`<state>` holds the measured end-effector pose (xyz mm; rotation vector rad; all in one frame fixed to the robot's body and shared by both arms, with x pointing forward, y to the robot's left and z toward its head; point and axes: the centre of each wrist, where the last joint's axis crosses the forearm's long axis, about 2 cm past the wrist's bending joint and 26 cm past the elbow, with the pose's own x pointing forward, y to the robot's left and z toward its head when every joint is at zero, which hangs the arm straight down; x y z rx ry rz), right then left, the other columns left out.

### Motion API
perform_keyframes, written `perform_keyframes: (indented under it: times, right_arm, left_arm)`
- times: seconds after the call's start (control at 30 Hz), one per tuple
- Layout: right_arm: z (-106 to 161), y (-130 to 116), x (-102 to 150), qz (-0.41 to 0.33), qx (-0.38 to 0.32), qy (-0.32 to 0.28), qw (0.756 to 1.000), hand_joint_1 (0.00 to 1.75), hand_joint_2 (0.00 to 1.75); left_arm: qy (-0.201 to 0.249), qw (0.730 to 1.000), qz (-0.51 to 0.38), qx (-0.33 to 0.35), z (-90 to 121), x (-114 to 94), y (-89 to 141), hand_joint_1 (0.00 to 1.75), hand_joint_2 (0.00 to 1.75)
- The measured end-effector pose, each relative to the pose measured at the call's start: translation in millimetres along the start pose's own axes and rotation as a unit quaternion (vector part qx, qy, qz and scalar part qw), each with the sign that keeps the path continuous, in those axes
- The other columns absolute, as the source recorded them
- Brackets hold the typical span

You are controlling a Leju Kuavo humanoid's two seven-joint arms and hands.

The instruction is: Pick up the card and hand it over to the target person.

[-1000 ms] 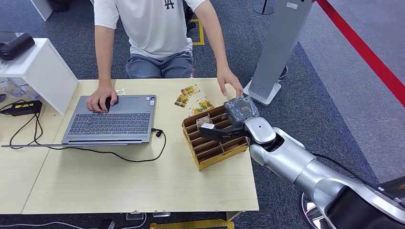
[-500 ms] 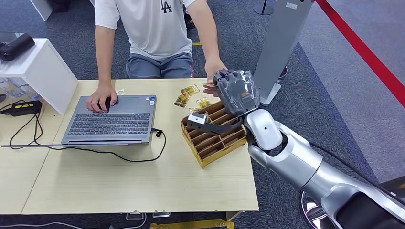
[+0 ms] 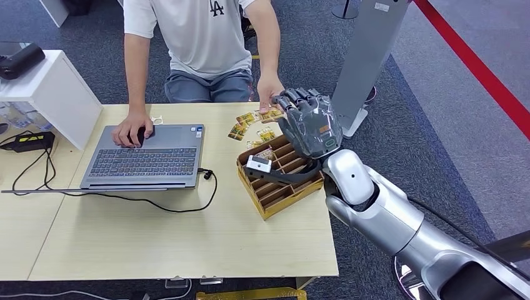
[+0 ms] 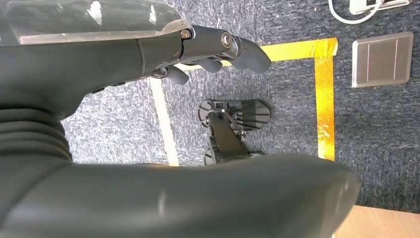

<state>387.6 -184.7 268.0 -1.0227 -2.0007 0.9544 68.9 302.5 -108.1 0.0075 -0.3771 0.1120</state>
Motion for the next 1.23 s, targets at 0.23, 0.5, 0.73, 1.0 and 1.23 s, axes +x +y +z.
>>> perform_keyframes:
  times: [0.23, 0.5, 0.73, 1.0, 1.23]
  right_arm:
    - [22.1, 24.9, -18.7, -0.312, 0.127, 0.072, 0.939, 0.00, 1.75]
    - [80.8, 43.9, -27.2, -0.447, 0.135, 0.130, 0.875, 0.00, 1.75]
    - [121.0, 64.8, -21.7, -0.485, 0.152, 0.168, 0.845, 0.00, 1.75]
    - [148.6, 75.9, -20.3, -0.509, 0.153, 0.196, 0.824, 0.00, 1.75]
    - [151.4, 69.8, -22.3, -0.510, 0.139, 0.197, 0.826, 0.00, 1.75]
  left_arm:
    - [0.005, 1.000, 0.016, 0.011, 1.6, -6.6, 7.9, 0.00, 0.00]
    - [0.015, 0.999, 0.028, 0.018, 1.6, -6.6, 7.7, 0.00, 0.00]
    - [0.021, 0.999, 0.034, 0.025, 1.7, -6.5, 8.3, 0.00, 0.00]
    - [0.021, 0.999, 0.041, 0.028, 1.7, -6.8, 5.5, 0.00, 0.00]
    - [0.019, 0.999, 0.037, 0.023, 1.6, -6.6, 3.6, 0.00, 0.00]
